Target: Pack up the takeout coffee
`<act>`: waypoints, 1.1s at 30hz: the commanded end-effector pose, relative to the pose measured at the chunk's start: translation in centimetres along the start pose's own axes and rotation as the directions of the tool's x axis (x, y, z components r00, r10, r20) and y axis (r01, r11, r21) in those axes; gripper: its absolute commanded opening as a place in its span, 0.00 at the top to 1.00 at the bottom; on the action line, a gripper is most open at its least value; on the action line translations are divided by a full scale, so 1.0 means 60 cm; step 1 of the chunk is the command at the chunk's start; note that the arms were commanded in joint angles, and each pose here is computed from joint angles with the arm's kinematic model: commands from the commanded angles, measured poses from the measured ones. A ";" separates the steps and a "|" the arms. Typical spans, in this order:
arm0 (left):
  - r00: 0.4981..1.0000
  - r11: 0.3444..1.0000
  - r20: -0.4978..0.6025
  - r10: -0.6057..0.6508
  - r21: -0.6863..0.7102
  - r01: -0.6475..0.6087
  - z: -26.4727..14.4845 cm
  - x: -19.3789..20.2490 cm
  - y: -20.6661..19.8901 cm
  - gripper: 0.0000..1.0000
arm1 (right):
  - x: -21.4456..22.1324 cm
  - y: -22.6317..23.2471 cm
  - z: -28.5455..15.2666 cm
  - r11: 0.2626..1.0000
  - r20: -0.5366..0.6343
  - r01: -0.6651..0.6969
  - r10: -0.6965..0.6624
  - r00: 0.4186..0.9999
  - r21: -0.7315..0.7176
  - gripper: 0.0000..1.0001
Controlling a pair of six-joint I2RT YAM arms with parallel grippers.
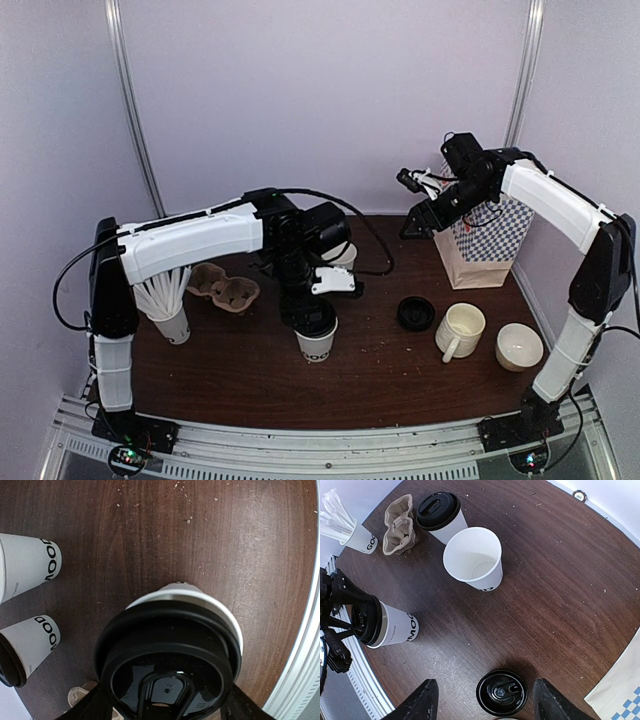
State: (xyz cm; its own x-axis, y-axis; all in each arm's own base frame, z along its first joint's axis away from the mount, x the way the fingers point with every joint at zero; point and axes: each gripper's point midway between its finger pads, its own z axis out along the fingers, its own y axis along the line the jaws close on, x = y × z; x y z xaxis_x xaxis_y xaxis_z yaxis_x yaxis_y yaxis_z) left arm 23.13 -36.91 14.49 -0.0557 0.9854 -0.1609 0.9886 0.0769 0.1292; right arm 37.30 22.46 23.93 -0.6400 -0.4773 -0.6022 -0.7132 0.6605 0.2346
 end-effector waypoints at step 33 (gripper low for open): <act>0.995 0.999 0.091 -0.035 0.017 0.033 -0.041 -0.013 0.003 0.03 | 0.018 0.010 0.015 0.999 -0.048 0.015 -0.017 0.999 -0.034 0.32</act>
State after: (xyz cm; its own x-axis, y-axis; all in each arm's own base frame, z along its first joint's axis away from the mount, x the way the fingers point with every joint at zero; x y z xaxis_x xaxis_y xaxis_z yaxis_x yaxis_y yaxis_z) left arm 22.87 -37.28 14.26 -0.0803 0.9804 -0.1797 0.9924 0.0954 0.0773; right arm 36.88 22.78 23.06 -0.6409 -0.5009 -0.5816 -0.7263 0.6409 0.2484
